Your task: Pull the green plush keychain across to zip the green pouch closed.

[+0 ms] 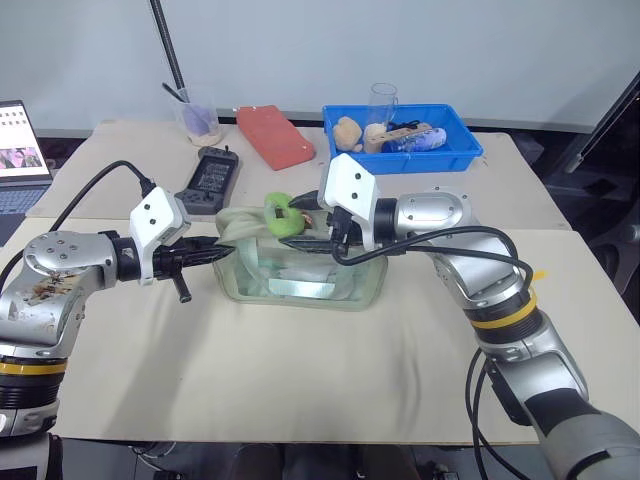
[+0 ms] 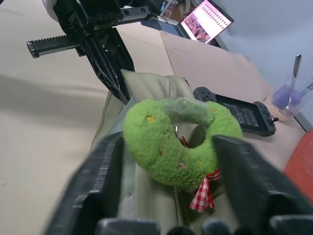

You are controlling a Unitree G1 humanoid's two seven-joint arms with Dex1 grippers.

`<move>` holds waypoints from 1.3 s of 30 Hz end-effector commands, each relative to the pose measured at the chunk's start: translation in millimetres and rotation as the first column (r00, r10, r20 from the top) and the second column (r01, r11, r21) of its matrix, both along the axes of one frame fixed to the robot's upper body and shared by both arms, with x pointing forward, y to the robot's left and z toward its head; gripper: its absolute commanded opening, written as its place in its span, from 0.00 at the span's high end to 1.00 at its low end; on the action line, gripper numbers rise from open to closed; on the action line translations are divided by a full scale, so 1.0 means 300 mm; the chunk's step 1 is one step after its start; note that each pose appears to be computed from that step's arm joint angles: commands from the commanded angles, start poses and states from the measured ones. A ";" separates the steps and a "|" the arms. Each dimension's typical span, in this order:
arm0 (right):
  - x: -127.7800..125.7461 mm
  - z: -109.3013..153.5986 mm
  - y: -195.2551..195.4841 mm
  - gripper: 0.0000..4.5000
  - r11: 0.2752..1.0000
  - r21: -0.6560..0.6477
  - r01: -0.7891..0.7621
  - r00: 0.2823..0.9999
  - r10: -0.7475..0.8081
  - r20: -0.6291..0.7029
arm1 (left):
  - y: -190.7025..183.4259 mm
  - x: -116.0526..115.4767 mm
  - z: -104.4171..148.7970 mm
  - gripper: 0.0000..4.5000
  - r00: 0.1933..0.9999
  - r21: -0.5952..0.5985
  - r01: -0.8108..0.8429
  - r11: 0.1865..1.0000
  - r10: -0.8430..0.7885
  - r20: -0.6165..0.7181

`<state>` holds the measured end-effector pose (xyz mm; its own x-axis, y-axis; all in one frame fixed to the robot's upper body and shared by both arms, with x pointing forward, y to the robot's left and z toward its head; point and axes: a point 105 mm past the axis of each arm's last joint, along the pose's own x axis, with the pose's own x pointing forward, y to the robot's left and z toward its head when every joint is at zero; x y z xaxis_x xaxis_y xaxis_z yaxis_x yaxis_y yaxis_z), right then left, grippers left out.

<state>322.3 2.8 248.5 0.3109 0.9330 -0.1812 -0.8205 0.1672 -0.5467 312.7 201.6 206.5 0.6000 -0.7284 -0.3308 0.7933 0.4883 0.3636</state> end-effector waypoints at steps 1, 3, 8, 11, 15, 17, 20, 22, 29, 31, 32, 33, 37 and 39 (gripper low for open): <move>-0.027 0.060 0.004 0.66 0.998 0.050 -0.033 0.999 0.031 0.036 | -0.005 -0.009 0.011 1.00 1.000 0.012 0.012 1.000 -0.012 0.020; -0.032 0.065 0.003 0.81 0.997 0.066 -0.038 0.999 0.037 0.024 | -0.008 -0.008 0.010 1.00 1.000 0.011 0.014 1.000 -0.014 0.019; -0.021 0.105 -0.030 0.99 0.988 0.155 -0.006 0.999 0.013 -0.044 | -0.009 -0.005 0.002 1.00 1.000 0.011 0.017 1.000 -0.017 0.015; 0.034 0.143 -0.109 0.99 0.970 0.217 0.109 0.992 -0.091 -0.090 | -0.004 -0.005 -0.005 1.00 1.000 0.019 0.014 1.000 -0.014 0.011; 0.076 0.144 -0.232 0.99 0.947 0.215 0.240 0.969 -0.221 -0.109 | 0.009 -0.005 -0.005 1.00 1.000 0.024 0.002 1.000 -0.002 0.013; 0.089 0.125 -0.315 0.99 0.931 0.183 0.315 0.948 -0.300 -0.105 | 0.016 -0.003 -0.005 1.00 1.000 0.026 -0.005 1.000 0.005 0.014; 0.087 0.106 -0.433 0.99 0.894 0.155 0.420 0.907 -0.406 -0.112 | 0.023 -0.005 -0.006 1.00 1.000 0.030 -0.010 0.999 0.009 0.010; 0.079 0.106 -0.506 0.99 0.862 0.150 0.484 0.874 -0.471 -0.119 | 0.030 -0.005 -0.007 1.00 1.000 0.034 -0.014 0.999 0.014 0.007; 0.091 0.008 -0.728 0.99 0.712 0.089 0.697 0.717 -0.686 -0.127 | 0.038 0.010 -0.008 1.00 1.000 0.040 -0.016 0.999 0.016 0.001; 0.099 -0.074 -0.725 0.99 0.709 0.047 0.704 0.707 -0.692 -0.145 | 0.028 0.017 -0.009 1.00 1.000 0.042 -0.004 0.999 0.004 -0.001; 0.099 -0.115 -0.703 0.99 0.719 0.040 0.694 0.713 -0.679 -0.174 | 0.024 0.022 -0.007 1.00 1.000 0.043 0.001 0.999 -0.001 0.000; 0.098 -0.149 -0.673 0.99 0.733 0.042 0.679 0.723 -0.658 -0.208 | 0.022 0.026 -0.004 1.00 1.000 0.042 0.003 0.999 -0.003 0.002; 0.089 -0.259 -0.550 0.99 0.775 0.056 0.629 0.747 -0.583 -0.320 | 0.017 0.037 -0.003 1.00 1.000 0.042 0.009 0.999 -0.009 0.003; 0.083 -0.312 -0.495 0.99 0.790 0.054 0.611 0.748 -0.553 -0.367 | 0.013 0.037 -0.007 1.00 1.000 0.040 0.014 0.999 -0.014 0.003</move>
